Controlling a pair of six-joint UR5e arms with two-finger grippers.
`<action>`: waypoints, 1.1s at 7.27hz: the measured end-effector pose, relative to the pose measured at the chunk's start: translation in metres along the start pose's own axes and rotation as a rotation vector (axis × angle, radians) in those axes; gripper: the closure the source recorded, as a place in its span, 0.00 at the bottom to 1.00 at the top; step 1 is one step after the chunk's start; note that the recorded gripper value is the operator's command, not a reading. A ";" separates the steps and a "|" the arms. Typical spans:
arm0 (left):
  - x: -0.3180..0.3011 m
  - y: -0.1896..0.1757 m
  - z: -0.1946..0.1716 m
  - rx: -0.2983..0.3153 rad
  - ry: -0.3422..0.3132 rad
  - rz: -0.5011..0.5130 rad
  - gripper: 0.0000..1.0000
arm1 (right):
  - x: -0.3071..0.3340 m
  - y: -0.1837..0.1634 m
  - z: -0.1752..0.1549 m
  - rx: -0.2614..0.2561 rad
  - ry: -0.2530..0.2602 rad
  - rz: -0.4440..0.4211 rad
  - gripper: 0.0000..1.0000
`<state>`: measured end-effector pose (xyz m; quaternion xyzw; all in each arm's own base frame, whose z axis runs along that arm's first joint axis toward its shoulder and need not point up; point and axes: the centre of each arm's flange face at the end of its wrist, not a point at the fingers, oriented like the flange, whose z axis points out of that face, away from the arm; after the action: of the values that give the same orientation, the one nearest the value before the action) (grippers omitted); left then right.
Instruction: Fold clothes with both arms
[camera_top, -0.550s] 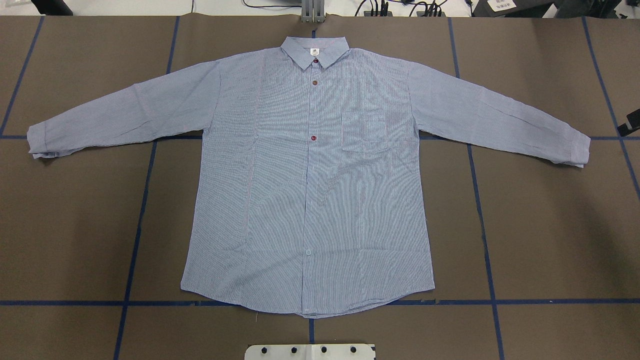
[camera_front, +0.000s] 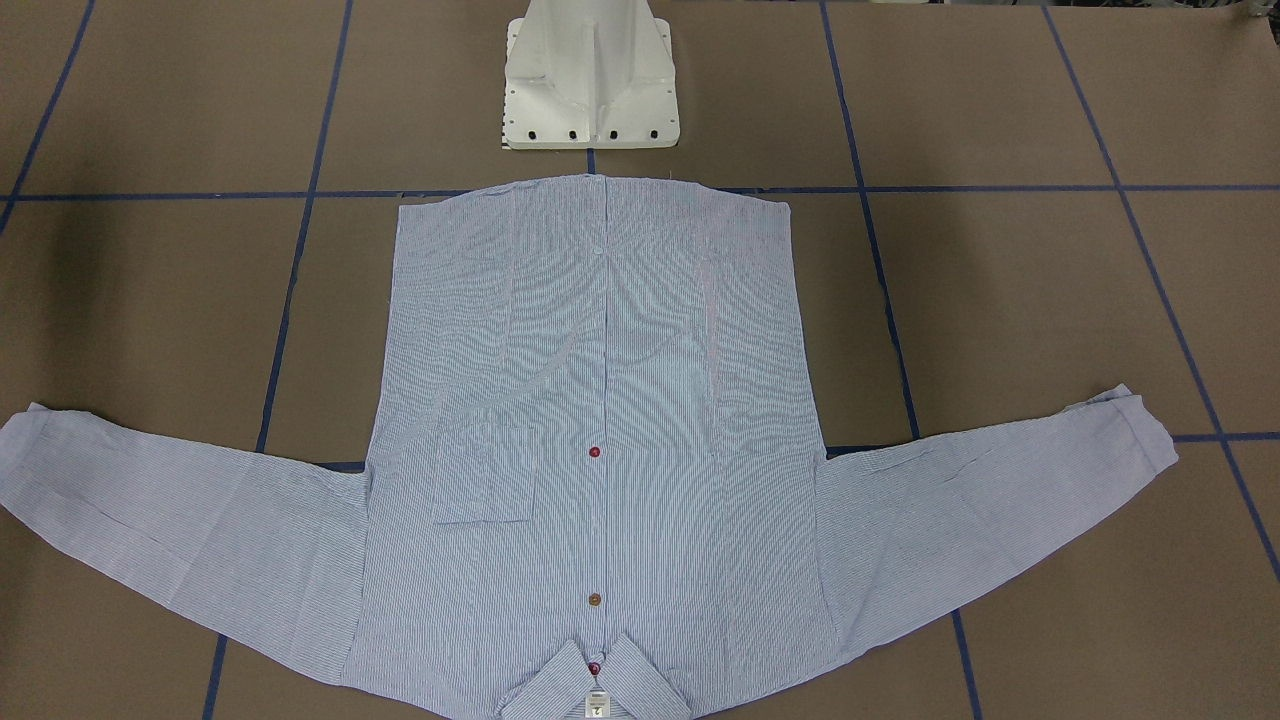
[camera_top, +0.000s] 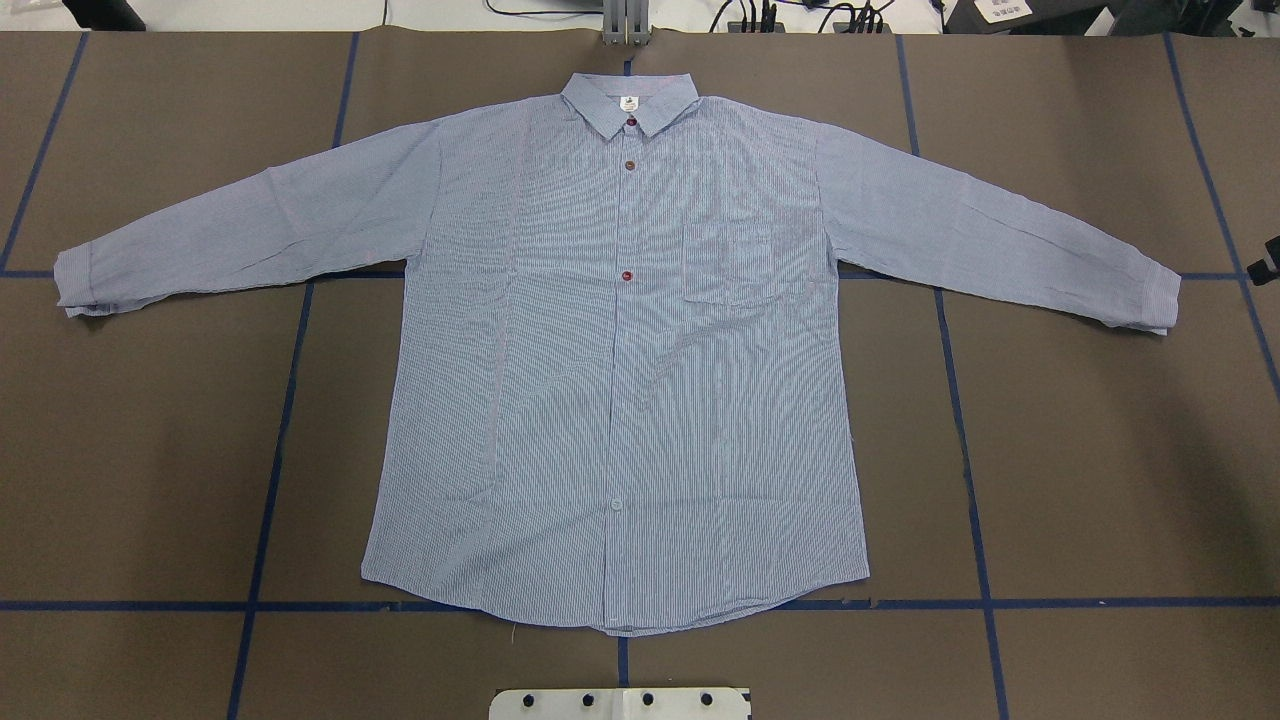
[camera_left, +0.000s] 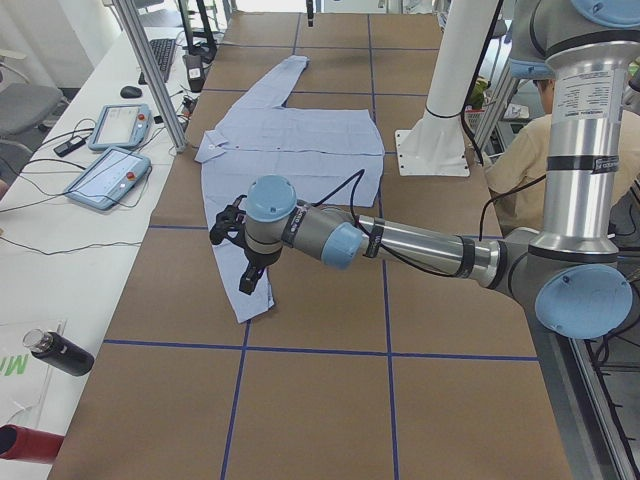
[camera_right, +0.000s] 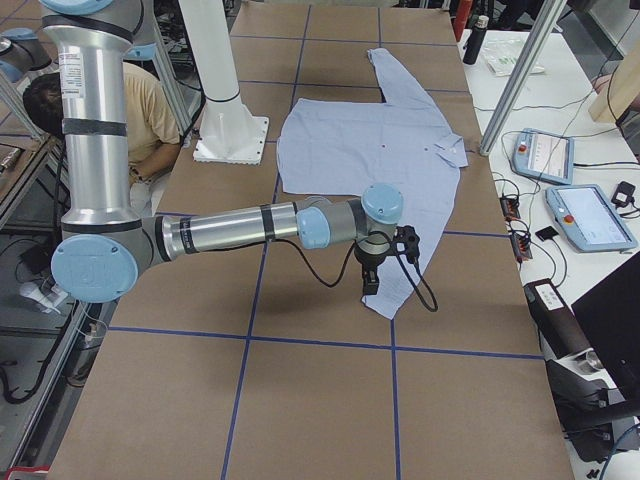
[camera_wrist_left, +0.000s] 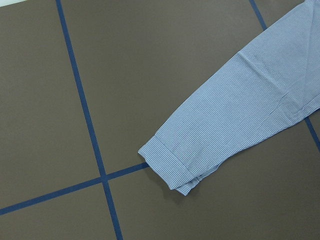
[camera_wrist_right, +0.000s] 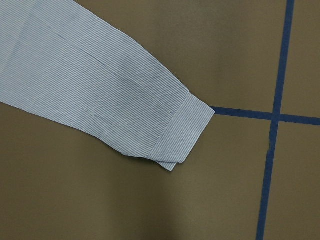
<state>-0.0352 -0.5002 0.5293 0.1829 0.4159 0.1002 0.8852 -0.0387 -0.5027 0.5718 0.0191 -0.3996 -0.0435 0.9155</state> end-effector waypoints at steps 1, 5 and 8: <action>0.000 0.000 0.000 0.001 -0.001 0.002 0.01 | 0.002 -0.007 0.003 -0.005 0.000 0.009 0.00; 0.002 -0.001 -0.001 0.004 -0.001 0.003 0.01 | 0.024 -0.074 0.072 0.034 -0.026 0.057 0.00; 0.005 -0.003 -0.004 0.009 0.001 0.009 0.01 | 0.006 -0.066 0.114 0.099 -0.110 0.386 0.01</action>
<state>-0.0348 -0.5004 0.5226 0.1888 0.4162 0.1023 0.8836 -0.1228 -0.5690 0.6490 -0.0153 -0.4469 0.1513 0.8816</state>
